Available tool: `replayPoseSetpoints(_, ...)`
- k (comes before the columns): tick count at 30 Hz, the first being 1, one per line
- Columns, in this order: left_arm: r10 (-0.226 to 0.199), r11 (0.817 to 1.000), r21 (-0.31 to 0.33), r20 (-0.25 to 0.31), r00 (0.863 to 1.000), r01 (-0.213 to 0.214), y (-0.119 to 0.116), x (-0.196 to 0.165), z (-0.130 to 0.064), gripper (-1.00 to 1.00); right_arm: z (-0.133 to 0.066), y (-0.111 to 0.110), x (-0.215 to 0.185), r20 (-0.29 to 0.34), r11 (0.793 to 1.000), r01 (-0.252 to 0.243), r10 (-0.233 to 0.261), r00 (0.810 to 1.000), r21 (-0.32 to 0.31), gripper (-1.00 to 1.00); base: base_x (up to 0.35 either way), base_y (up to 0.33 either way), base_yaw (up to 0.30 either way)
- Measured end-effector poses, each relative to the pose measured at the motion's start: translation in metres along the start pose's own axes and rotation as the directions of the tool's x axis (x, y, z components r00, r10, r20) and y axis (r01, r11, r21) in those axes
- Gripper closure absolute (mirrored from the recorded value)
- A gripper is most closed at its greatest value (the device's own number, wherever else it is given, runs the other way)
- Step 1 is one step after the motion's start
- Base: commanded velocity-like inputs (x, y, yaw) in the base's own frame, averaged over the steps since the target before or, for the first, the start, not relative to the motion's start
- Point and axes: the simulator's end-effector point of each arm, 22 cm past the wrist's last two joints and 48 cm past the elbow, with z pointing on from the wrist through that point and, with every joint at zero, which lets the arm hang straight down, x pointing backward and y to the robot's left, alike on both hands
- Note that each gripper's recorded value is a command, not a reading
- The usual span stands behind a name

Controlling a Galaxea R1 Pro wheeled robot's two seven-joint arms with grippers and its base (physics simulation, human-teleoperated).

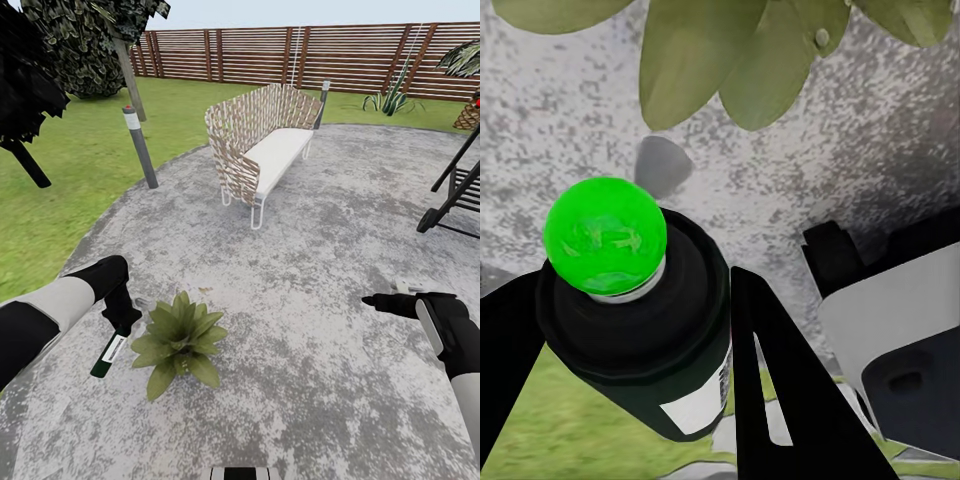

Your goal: Pick up the pesticide atomizer in the garden and spray insectifuge to fully cover both potted plants in the garden.

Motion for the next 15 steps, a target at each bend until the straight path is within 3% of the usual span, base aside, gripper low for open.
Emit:
replayPoseSetpoints(4, 0.0, 1.0, 0.002, -0.011, 1.0, 0.0, -0.001, 0.004, 0.006, 1.0, 0.0, 0.0, 0.0, 0.0, 1.0, 0.0, 0.0, 1.0, 0.0, -1.0, 0.094, 0.0, -0.124)
replayPoseSetpoints(10, -0.001, 1.0, 0.01, -0.029, 1.0, 0.001, -0.003, 0.01, 0.016, 1.0, 0.0, 0.0, 0.0, 0.0, 1.0, 0.0, 0.0, 1.0, 0.0, -1.0, 0.011, 0.0, -0.246)
replayPoseSetpoints(15, -0.003, 1.0, 0.012, -0.037, 0.999, 0.003, -0.003, 0.014, 0.021, 1.0, 0.0, 0.0, 0.0, 0.0, 1.0, 0.0, 0.0, 1.0, 0.0, -1.0, 0.0, 0.0, -0.046)
